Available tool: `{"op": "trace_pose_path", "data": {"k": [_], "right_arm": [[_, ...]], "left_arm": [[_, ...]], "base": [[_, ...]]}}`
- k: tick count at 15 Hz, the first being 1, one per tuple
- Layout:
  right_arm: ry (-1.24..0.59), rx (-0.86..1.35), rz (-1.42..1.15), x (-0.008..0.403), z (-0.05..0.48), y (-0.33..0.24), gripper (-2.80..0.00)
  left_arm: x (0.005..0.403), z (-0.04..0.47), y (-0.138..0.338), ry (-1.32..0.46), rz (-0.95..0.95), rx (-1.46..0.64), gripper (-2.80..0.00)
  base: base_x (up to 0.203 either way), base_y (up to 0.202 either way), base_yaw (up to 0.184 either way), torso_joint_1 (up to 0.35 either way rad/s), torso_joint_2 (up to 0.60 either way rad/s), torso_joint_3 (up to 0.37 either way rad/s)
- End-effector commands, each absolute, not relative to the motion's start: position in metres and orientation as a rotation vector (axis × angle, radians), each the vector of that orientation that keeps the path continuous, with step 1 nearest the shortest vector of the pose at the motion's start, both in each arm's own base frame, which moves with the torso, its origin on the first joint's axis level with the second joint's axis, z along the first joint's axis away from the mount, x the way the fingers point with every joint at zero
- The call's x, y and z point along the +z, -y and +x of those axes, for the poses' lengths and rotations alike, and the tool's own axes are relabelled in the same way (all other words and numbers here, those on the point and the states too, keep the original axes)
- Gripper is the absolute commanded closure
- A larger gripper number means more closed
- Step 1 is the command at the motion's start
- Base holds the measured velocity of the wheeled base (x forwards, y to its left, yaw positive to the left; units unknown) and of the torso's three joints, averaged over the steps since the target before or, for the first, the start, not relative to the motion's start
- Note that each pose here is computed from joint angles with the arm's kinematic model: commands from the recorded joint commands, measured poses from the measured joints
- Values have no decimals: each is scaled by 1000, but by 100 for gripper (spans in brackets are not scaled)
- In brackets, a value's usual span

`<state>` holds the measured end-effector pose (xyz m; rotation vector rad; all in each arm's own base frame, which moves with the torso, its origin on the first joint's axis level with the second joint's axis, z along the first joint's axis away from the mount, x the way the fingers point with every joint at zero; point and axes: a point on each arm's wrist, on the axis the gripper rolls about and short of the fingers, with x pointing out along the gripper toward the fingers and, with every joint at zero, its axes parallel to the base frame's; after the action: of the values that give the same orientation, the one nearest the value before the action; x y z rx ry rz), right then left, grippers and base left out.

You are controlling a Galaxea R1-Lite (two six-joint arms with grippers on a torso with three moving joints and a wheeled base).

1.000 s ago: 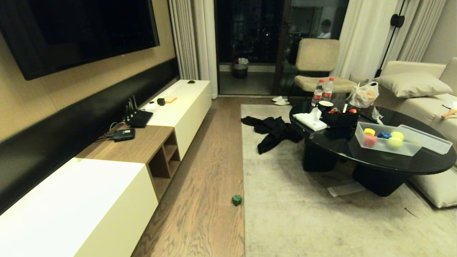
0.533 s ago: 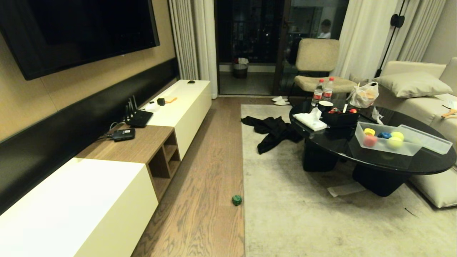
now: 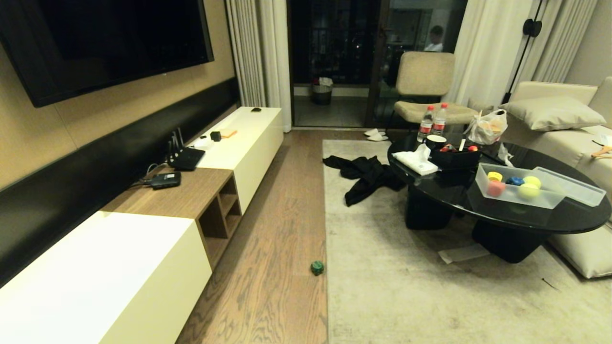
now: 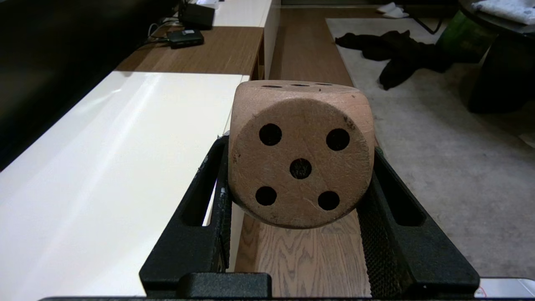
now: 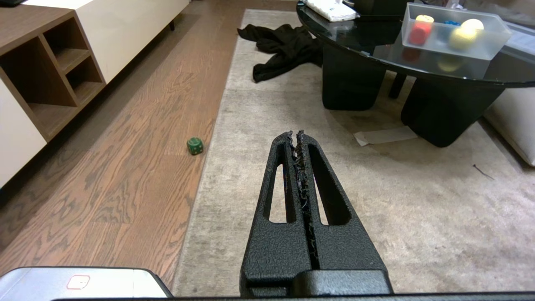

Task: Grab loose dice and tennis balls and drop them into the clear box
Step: Put the toys in the box

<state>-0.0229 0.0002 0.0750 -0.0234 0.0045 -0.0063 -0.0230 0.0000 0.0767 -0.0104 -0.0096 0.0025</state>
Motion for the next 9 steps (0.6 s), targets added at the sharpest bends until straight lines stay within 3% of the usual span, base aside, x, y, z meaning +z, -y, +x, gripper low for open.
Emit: {"op": "trace_pose_path", "data": {"k": [1, 9], "right_arm": [[-6, -6, -23, 75, -23, 0, 0], [-5, -8, -21, 75, -23, 0, 0]], "left_arm": [[77, -23, 0, 10, -11, 3, 0], [77, -23, 0, 11, -9, 3, 0]], "base": [[0, 0, 0, 0, 0, 0], [0, 0, 0, 0, 0, 0]]}}
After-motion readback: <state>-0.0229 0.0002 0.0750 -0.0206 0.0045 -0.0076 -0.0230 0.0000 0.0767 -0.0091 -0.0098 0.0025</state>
